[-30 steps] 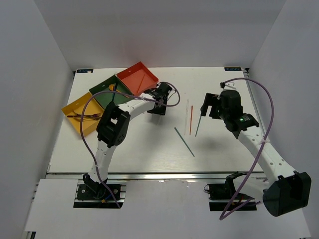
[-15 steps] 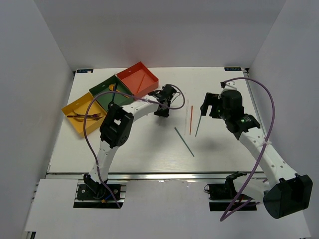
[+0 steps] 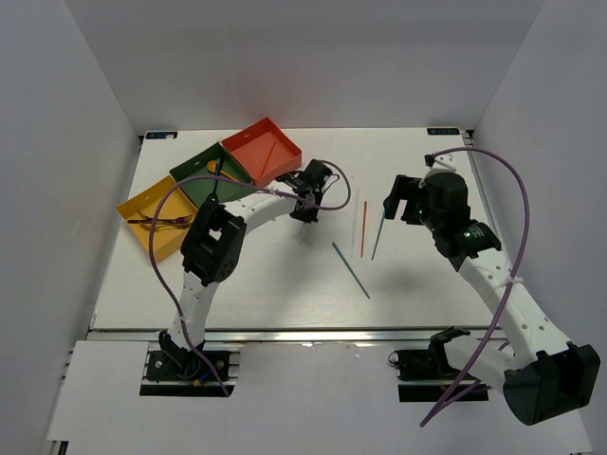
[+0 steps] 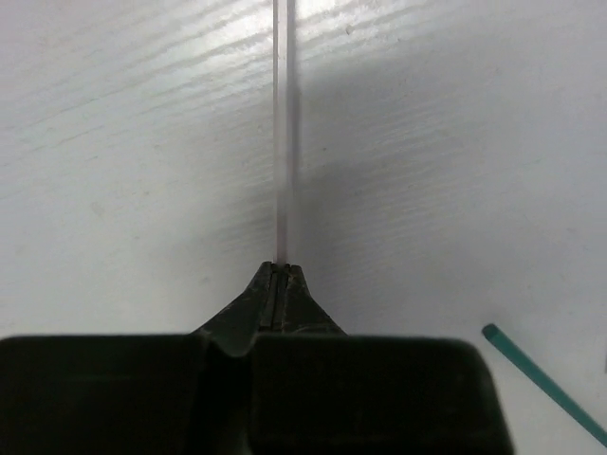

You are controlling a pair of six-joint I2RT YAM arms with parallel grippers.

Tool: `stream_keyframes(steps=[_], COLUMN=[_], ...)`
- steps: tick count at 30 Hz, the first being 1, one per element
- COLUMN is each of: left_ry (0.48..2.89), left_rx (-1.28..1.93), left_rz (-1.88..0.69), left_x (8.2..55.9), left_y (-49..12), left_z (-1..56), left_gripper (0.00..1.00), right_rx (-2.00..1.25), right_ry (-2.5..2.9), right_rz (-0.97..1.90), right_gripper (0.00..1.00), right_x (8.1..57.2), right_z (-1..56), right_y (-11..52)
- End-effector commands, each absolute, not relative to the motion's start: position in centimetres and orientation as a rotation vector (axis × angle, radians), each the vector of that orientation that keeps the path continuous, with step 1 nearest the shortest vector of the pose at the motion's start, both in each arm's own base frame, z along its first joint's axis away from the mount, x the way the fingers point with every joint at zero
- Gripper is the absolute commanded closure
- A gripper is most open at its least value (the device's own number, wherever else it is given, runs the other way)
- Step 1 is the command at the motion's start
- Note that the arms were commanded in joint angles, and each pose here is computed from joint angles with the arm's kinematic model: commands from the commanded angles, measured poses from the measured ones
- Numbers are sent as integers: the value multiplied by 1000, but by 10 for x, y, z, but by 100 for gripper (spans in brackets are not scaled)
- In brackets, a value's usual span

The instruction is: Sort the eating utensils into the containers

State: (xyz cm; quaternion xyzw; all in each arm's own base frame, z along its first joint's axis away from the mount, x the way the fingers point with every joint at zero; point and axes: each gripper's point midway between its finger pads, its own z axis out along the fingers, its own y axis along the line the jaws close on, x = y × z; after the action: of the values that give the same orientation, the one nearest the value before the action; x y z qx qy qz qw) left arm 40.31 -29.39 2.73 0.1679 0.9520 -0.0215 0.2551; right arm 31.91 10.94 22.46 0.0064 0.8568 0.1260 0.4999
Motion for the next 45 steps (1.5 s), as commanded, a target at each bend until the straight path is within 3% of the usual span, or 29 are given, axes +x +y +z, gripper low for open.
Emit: stream_keyframes(steps=[1, 11, 19, 27, 29, 32, 33, 34, 36, 42, 45], left_ry=[2334, 2126, 2050, 2098, 2103, 2104, 2102, 2109, 2101, 2070, 2055], left_rx=[364, -128, -21, 107, 148, 169, 169, 175, 178, 154, 142], left_rz=[-124, -92, -179, -202, -208, -200, -198, -194, -191, -188, -332], left_x=[441, 545, 621, 628, 625, 625, 626, 625, 624, 615, 593], left_y=[-290, -172, -162, -159, -162, -162, -161, -160, -159, -155, -174], left_z=[144, 202, 201, 160, 155, 154, 156, 156, 162, 196, 228], left_gripper=[100, 100, 100, 99, 91, 71, 57, 51, 47, 24, 13], right_rx=[6, 2, -13, -14, -18, -21, -21, -22, -20, -19, -9], right_ry=[2003, 2009, 2033, 2043, 2048, 2047, 2048, 2044, 2042, 2034, 2027], right_rz=[304, 298, 310, 291, 294, 297, 297, 297, 294, 291, 285], right_gripper=[11, 11, 11, 11, 11, 11, 11, 11, 11, 11, 11], right_x=[325, 328, 330, 336, 338, 339, 339, 339, 339, 337, 335], right_z=[243, 242, 237, 234, 234, 237, 237, 239, 239, 243, 246], right_y=[107, 106, 110, 110, 111, 113, 113, 112, 112, 110, 108])
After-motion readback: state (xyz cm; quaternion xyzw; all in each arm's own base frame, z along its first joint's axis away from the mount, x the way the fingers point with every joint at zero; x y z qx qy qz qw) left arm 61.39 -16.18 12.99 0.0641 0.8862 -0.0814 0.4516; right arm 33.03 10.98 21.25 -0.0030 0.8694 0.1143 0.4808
